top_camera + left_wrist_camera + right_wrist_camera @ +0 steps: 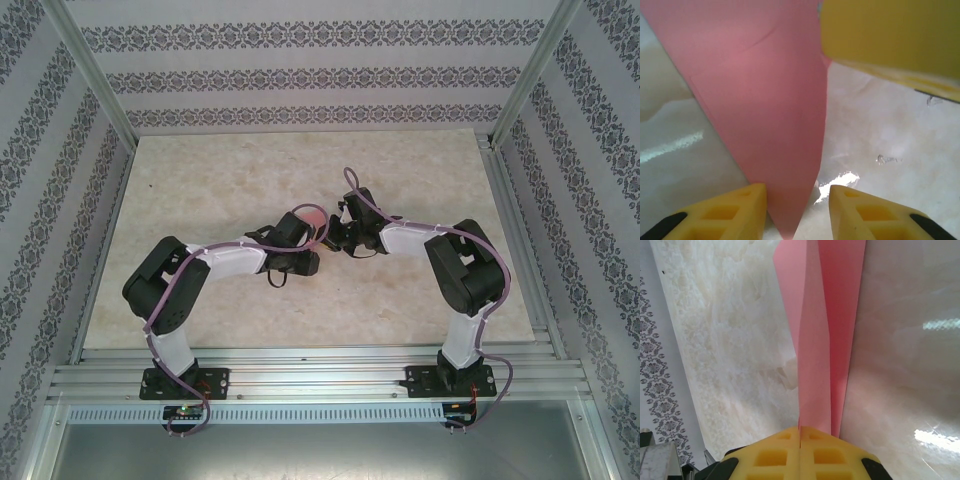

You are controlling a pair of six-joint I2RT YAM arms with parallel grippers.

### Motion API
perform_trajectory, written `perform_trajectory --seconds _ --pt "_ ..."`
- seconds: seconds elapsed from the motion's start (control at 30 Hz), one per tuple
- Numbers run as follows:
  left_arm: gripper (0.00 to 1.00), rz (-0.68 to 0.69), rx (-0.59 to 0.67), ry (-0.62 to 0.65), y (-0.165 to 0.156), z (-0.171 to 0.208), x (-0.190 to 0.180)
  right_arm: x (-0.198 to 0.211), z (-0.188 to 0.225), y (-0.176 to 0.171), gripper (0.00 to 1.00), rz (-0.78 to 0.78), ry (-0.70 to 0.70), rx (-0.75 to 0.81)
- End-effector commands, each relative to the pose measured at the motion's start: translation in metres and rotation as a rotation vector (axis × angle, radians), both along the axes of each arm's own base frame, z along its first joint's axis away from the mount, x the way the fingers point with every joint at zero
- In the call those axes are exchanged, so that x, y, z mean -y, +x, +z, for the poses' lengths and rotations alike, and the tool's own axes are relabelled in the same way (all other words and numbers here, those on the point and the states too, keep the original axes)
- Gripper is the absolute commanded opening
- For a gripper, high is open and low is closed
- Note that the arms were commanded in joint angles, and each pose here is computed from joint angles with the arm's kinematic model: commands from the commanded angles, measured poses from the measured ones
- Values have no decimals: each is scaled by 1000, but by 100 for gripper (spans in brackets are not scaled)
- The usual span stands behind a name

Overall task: Fold a paper plane with a square sheet of paper (fold left side to right side)
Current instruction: Fold the wing for the fifth time at the center of the table.

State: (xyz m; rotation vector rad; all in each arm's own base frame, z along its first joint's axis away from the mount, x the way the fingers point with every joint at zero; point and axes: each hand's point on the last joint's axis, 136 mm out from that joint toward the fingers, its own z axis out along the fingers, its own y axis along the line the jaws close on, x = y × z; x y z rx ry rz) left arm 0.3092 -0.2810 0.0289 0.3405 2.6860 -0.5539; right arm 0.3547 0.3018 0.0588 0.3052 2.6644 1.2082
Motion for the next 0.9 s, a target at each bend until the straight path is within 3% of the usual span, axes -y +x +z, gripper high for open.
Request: perform_trajectory --seconds 0.0,0.47,0.87 --pt "37 -1 50 23 8 11 3 -10 6 -4 0 22 27 9" --pt "25 -27 32 67 4 2 6 -10 4 -5 0 25 24 5" --pt "24 -6 10 119 -2 -14 -7 -9 5 -3 0 15 23 10"
